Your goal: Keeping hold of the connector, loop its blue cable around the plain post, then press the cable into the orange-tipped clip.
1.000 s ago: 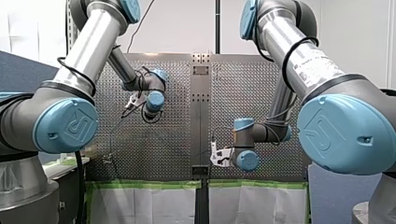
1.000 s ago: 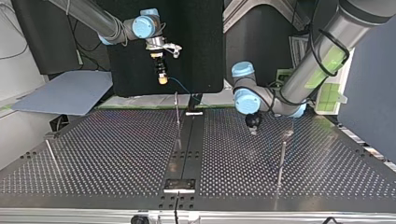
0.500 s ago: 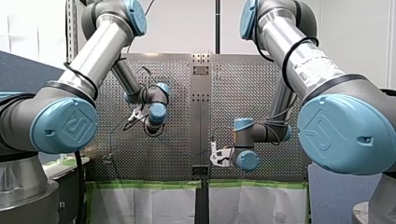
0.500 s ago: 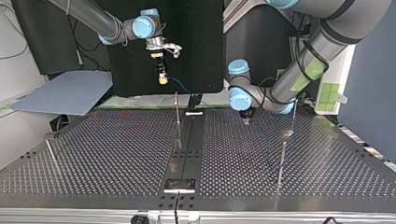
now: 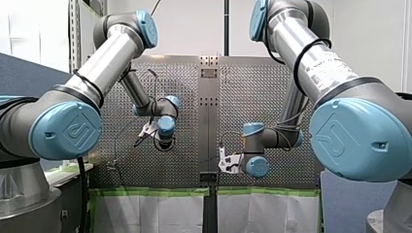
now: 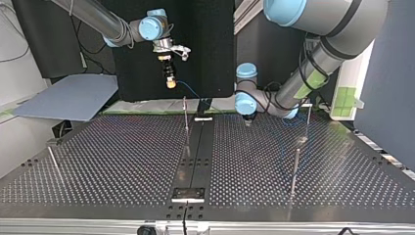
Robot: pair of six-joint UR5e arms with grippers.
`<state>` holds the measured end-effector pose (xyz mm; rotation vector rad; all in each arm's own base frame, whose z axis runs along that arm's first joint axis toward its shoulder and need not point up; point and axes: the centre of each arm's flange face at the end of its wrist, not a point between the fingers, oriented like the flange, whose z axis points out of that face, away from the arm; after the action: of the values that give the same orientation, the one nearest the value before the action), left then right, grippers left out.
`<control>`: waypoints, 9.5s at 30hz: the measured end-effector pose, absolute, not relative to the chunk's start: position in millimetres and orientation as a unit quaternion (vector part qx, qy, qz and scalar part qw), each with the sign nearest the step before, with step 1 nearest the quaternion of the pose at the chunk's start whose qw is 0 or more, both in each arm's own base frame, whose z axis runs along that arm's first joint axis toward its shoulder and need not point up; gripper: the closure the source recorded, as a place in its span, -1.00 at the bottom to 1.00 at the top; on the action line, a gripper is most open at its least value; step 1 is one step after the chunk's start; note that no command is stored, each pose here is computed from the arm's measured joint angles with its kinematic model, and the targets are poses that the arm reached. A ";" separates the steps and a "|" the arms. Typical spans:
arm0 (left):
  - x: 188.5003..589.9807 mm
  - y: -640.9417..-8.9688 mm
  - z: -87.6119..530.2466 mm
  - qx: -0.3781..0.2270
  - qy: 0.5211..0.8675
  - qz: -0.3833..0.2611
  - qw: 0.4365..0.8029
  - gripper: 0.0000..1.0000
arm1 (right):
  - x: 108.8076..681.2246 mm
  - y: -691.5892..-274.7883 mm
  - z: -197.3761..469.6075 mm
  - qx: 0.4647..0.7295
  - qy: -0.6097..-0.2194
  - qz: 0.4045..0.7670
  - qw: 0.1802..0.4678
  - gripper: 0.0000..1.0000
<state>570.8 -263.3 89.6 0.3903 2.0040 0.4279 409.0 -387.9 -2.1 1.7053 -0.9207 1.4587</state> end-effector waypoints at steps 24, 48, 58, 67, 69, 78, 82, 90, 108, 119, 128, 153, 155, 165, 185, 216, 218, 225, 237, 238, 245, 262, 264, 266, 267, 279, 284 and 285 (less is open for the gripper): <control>549.5 -316.5 29.0 0.194 0.856 0.090 0.470 -0.97 | 409.8 -388.2 -1.6 0.658 -0.355 0.564 0.350 1.00; 551.8 -349.0 26.8 0.147 0.848 -0.077 0.503 -0.97 | 407.5 -391.7 -1.0 0.654 -0.357 0.566 0.353 1.00; 545.0 -359.5 25.5 0.126 0.852 -0.138 0.489 -0.97 | 407.1 -392.1 -1.3 0.654 -0.357 0.565 0.353 1.00; 529.5 -365.0 15.6 0.099 0.854 -0.156 0.486 -0.97 | 407.2 -391.8 -1.4 0.655 -0.356 0.565 0.353 1.00; 526.8 -367.3 13.9 0.093 0.852 -0.162 0.489 -0.97 | 407.1 -391.8 -1.4 0.655 -0.356 0.565 0.353 1.00; 529.3 -377.8 16.1 0.088 0.833 -0.177 0.517 -0.92 | 407.6 -391.3 -1.3 0.656 -0.356 0.565 0.352 1.00; 528.6 -379.5 16.3 0.086 0.831 -0.172 0.522 -0.17 | 407.6 -391.2 -1.5 0.656 -0.356 0.565 0.352 1.00; 526.8 -378.5 16.0 0.074 0.832 -0.144 0.530 1.00 | 407.2 -390.4 -2.1 0.659 -0.356 0.562 0.352 1.00; 487.7 -395.6 2.2 0.103 0.825 -0.087 0.549 1.00 | 400.8 -387.5 -6.6 0.669 -0.363 0.538 0.361 1.00; 475.9 -414.6 2.4 0.098 0.802 -0.099 0.581 1.00 | 393.2 -384.9 -26.8 0.675 -0.375 0.520 0.366 1.00; 475.2 -420.4 4.5 0.091 0.792 -0.102 0.595 1.00 | 391.5 -384.8 -34.5 0.675 -0.376 0.520 0.365 1.00; 468.6 -407.6 -3.5 0.140 0.825 -0.071 0.543 -0.87 | 401.9 -382.0 -31.8 0.673 -0.355 0.542 0.357 1.00; 471.0 -408.5 -5.9 0.140 0.827 -0.076 0.539 -0.91 | 403.4 -381.3 -31.4 0.674 -0.351 0.545 0.354 1.00; 488.8 -411.5 -24.8 0.113 0.830 -0.076 0.541 -0.91 | 411.4 -375.8 -30.7 0.681 -0.332 0.558 0.338 1.00; 508.0 -398.4 -21.2 0.070 0.822 -0.074 0.560 0.82 | 411.7 -374.3 -31.9 0.688 -0.328 0.555 0.333 1.00; 497.8 -418.7 -17.1 0.079 0.804 -0.066 0.586 0.95 | 396.3 -384.6 -33.5 0.682 -0.354 0.527 0.364 1.00; 497.4 -421.3 -16.5 0.081 0.801 -0.069 0.589 0.87 | 396.5 -384.6 -33.4 0.681 -0.354 0.528 0.364 1.00; 497.1 -428.4 -15.3 0.089 0.793 -0.083 0.597 0.52 | 397.2 -384.8 -33.1 0.680 -0.352 0.530 0.363 1.00; 498.3 -428.3 -15.5 0.087 0.793 -0.093 0.596 0.39 | 397.7 -384.5 -33.0 0.681 -0.351 0.531 0.361 1.00; 498.7 -427.8 -15.5 0.087 0.793 -0.092 0.596 0.39 | 397.8 -384.3 -33.1 0.681 -0.351 0.531 0.361 1.00; 500.9 -422.9 -16.7 0.093 0.796 -0.085 0.592 0.39 | 399.9 -383.2 -32.8 0.681 -0.348 0.536 0.358 1.00; 508.9 -404.8 -20.9 0.114 0.812 -0.072 0.567 0.39 | 410.5 -376.7 -31.6 0.688 -0.323 0.554 0.340 1.00; 510.2 -403.3 -21.0 0.113 0.812 -0.071 0.568 0.39 | 412.0 -375.2 -31.6 0.690 -0.319 0.556 0.336 1.00; 511.6 -402.1 -20.7 0.111 0.812 -0.071 0.569 0.39 | 413.3 -374.1 -31.5 0.691 -0.316 0.558 0.334 1.00; 512.3 -401.4 -20.7 0.110 0.812 -0.071 0.569 0.39 | 414.2 -373.4 -31.5 0.692 -0.313 0.559 0.332 1.00; 513.0 -398.0 -21.3 0.109 0.815 -0.068 0.565 0.80 | 419.7 -368.4 -31.3 0.698 -0.300 0.565 0.322 1.00; 511.7 -396.4 -21.7 0.110 0.819 -0.061 0.561 0.84 | 419.7 -368.0 -31.5 0.699 -0.300 0.564 0.321 1.00; 511.5 -395.7 -21.7 0.109 0.819 -0.057 0.560 0.84 | 419.6 -368.0 -31.6 0.699 -0.300 0.564 0.321 1.00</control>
<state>511.5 -395.7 -21.7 0.2573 1.9304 -0.1335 419.6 -368.0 -31.6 1.8358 -0.7884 1.4812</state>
